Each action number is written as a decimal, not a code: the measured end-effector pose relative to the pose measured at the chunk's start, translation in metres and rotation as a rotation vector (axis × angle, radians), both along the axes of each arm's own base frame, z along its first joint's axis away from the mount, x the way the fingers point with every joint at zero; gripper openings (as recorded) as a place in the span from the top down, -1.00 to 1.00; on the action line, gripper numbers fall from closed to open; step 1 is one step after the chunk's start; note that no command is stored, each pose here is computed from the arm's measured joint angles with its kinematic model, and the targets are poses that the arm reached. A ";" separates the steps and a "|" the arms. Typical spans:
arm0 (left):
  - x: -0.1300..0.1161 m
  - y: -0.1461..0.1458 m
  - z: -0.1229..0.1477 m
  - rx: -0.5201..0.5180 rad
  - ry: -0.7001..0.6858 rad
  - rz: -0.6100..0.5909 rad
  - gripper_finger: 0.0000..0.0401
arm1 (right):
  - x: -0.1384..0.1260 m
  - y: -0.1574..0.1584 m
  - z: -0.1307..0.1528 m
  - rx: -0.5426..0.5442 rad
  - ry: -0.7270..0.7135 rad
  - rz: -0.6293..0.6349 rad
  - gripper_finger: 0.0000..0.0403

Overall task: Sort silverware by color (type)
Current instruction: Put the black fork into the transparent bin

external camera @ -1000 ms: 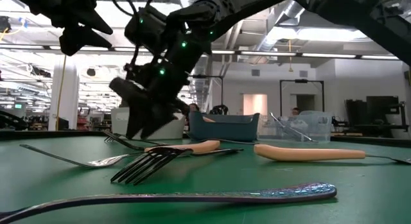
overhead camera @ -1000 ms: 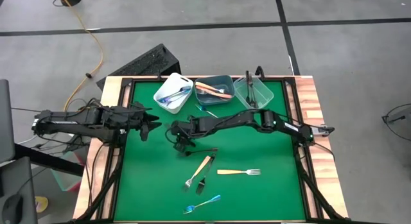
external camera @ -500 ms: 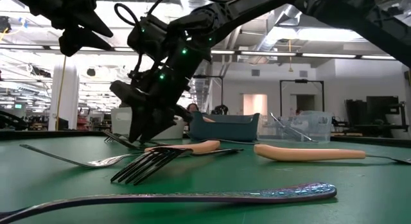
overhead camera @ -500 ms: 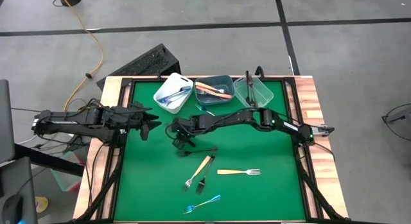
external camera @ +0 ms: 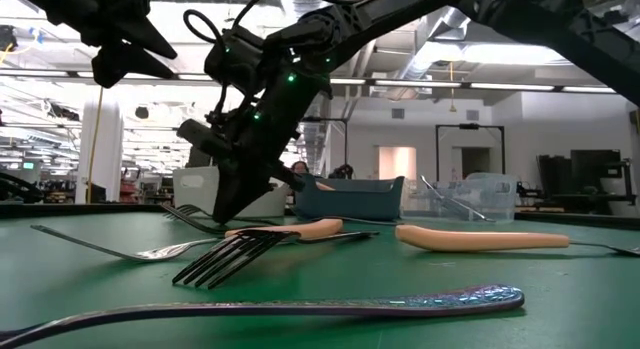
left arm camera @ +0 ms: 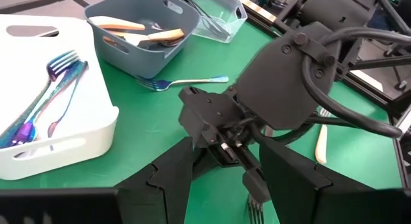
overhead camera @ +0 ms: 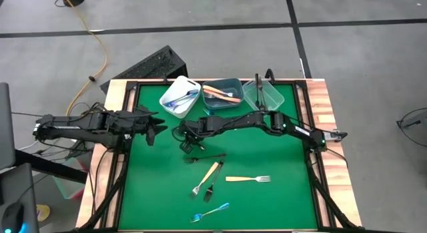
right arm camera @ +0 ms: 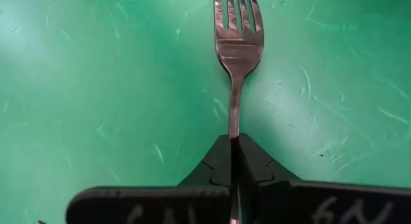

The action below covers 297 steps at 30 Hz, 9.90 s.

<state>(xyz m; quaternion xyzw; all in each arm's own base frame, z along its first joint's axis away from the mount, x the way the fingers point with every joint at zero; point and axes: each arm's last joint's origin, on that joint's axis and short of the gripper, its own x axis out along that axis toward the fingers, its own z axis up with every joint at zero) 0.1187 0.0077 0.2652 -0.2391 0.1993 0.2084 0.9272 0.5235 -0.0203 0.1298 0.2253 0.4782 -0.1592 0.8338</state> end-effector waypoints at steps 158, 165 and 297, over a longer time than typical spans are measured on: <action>-0.003 0.018 0.001 0.149 -0.004 0.319 0.18 | -0.100 -0.213 0.198 -0.223 -0.145 -0.169 0.95; -0.002 0.029 0.010 0.096 -0.140 0.439 0.18 | -0.132 -0.222 0.224 -0.276 -0.107 -0.155 0.95; 0.017 0.058 0.009 0.129 -0.138 0.566 0.18 | -0.282 -0.189 0.067 -0.328 0.584 0.201 0.92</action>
